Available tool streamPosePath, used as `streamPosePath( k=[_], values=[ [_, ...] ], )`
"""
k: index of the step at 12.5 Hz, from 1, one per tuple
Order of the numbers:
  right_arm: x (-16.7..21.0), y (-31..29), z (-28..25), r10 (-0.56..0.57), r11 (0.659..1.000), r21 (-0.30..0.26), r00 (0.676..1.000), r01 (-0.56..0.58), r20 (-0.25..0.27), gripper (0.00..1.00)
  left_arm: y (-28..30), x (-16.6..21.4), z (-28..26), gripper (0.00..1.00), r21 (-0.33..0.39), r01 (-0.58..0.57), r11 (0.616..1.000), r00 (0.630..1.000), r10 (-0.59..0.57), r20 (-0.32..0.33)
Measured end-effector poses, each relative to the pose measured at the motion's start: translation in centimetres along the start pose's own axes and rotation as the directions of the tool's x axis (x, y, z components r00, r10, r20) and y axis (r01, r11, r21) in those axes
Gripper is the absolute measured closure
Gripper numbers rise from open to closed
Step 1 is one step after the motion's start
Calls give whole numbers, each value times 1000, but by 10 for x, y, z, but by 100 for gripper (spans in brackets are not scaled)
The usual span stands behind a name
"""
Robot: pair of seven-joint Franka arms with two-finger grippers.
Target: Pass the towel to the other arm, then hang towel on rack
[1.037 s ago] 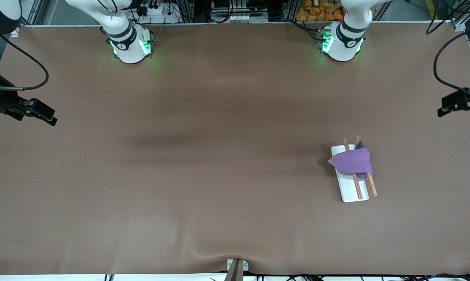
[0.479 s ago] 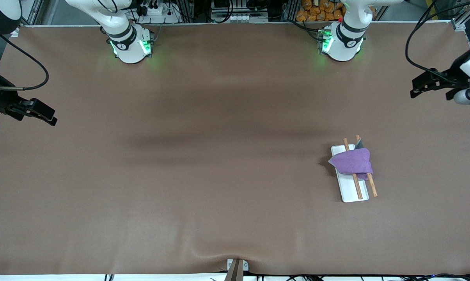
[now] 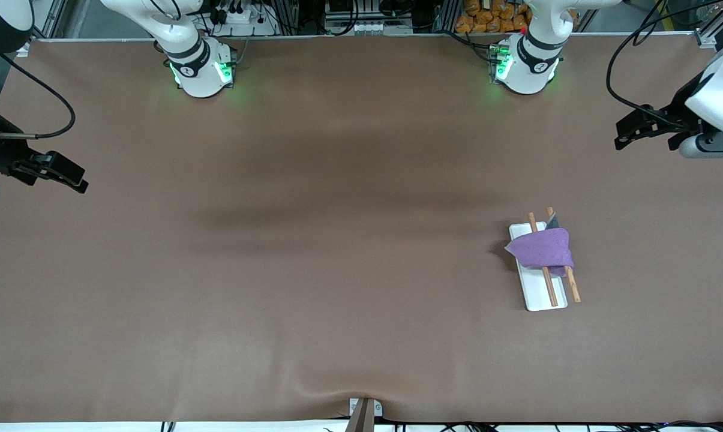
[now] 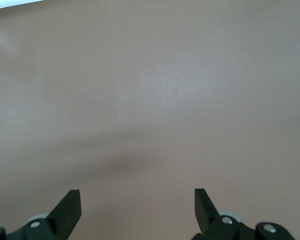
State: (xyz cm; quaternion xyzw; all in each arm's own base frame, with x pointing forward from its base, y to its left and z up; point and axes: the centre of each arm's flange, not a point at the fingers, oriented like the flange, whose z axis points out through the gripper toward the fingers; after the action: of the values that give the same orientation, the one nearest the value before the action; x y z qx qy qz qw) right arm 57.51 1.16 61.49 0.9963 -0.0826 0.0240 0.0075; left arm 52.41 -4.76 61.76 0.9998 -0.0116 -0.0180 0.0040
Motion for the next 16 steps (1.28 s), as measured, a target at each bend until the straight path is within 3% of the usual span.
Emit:
streamPosePath(
  k=[12,16],
  values=[
    [0,1,1,1,1000,-1,1000,-1,3,0,8,-3,5,0,48,-31,998,999,29,29],
    [0,1,2,2,1000,-1,1000,-2,3,0,8,-2,-1,0,56,-31,998,999,32,-7]
  ],
)
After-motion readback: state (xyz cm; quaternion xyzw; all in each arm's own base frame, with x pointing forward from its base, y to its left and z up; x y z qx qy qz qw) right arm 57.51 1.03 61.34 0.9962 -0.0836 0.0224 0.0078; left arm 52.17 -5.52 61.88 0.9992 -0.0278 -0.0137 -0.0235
